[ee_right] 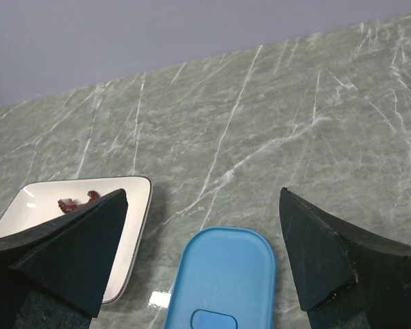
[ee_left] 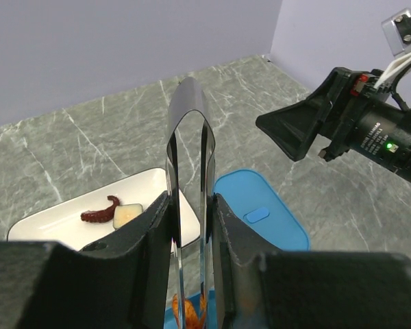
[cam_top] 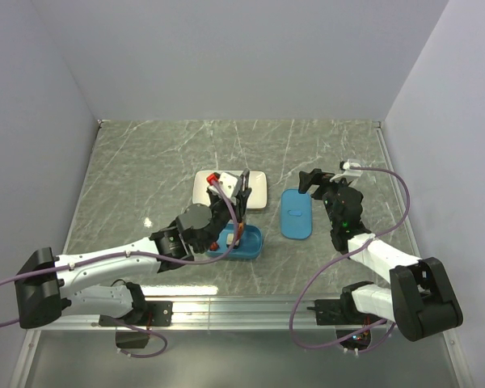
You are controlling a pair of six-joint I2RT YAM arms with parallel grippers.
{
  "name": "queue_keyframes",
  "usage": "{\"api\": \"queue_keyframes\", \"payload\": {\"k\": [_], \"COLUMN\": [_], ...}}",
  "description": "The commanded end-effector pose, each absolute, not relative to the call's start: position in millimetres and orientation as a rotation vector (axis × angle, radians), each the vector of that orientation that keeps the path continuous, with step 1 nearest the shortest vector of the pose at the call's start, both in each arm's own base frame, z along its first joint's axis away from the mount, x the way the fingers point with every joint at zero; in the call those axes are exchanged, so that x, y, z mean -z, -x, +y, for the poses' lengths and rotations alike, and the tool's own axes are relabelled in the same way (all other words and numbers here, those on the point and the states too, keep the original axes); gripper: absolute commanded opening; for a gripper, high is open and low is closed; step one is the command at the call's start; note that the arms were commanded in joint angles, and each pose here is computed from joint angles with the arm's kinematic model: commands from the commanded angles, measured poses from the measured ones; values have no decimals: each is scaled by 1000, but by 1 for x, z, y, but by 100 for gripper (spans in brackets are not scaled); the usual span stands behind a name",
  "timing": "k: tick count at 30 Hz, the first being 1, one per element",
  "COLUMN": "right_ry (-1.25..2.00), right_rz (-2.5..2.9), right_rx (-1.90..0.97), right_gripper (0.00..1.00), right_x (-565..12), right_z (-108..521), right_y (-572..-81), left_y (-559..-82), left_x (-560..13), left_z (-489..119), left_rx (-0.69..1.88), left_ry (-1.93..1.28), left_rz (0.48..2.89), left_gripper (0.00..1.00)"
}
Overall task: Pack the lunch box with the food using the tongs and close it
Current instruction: Place the food into the lunch box
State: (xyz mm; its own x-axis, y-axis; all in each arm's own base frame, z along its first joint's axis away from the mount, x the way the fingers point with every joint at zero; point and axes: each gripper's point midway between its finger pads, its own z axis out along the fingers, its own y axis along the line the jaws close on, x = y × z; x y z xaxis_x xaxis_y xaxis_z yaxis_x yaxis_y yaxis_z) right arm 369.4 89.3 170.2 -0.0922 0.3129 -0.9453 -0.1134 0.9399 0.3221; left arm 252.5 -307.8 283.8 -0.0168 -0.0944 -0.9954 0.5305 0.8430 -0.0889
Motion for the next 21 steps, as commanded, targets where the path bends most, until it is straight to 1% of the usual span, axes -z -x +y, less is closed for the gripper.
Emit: {"api": "queue_keyframes", "payload": {"k": [1,21], "right_ry": [-153,-146], "right_rz": [1553,1556], "right_rx": [-376,-381], "right_gripper": [98,98], "right_x": [-195,-195], "right_z": [91,93], "right_y": [-375,-375], "left_y": [-244,-233], "left_x": [-322,-320], "left_z": [-313,-320], "left_rx": [606,621], "left_ry": [-323,-345], "left_rz": [1425,1437], "left_gripper": [9,9]}}
